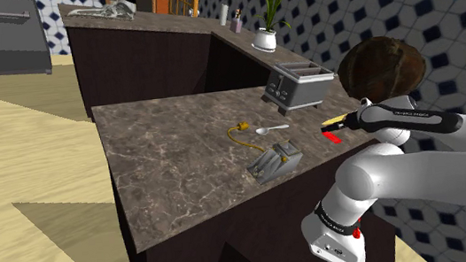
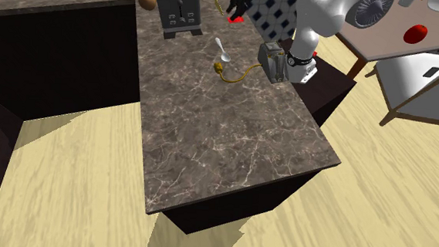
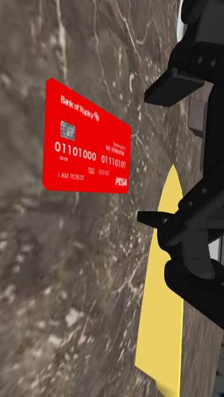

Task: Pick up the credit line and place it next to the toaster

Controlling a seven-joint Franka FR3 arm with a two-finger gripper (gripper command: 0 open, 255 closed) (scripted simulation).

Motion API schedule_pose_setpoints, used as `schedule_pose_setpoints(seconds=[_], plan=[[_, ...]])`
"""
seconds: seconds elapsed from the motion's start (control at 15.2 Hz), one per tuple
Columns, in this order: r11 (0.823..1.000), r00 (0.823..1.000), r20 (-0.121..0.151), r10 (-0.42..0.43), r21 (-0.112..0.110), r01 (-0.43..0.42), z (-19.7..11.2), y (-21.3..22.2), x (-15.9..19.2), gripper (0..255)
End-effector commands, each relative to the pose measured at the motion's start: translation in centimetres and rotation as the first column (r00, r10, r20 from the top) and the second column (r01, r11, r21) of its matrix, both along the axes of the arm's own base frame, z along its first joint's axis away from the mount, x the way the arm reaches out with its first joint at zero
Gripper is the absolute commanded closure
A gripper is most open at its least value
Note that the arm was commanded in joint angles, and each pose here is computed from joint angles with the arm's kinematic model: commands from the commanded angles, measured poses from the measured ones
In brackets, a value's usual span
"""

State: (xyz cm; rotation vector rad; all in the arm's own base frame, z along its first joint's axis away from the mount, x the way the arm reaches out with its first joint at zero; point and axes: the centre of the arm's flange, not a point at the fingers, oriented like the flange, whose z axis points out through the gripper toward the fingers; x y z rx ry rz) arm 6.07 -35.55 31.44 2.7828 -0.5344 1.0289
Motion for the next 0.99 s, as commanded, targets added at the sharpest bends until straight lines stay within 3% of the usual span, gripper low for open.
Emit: schedule_pose_setpoints(seconds=[0.0,0.2,0.46,0.92], plan=[[1.000,1.000,0.000,0.000,0.000,0.000,0.0,0.0,0.0,0],[1.000,1.000,0.000,0.000,0.000,0.000,0.0,0.0,0.0,0],[1.000,1.000,0.000,0.000,0.000,0.000,3.8,1.2,-3.0,0],[1.000,1.000,0.000,0.000,0.000,0.000,3.8,1.2,-3.0,0]])
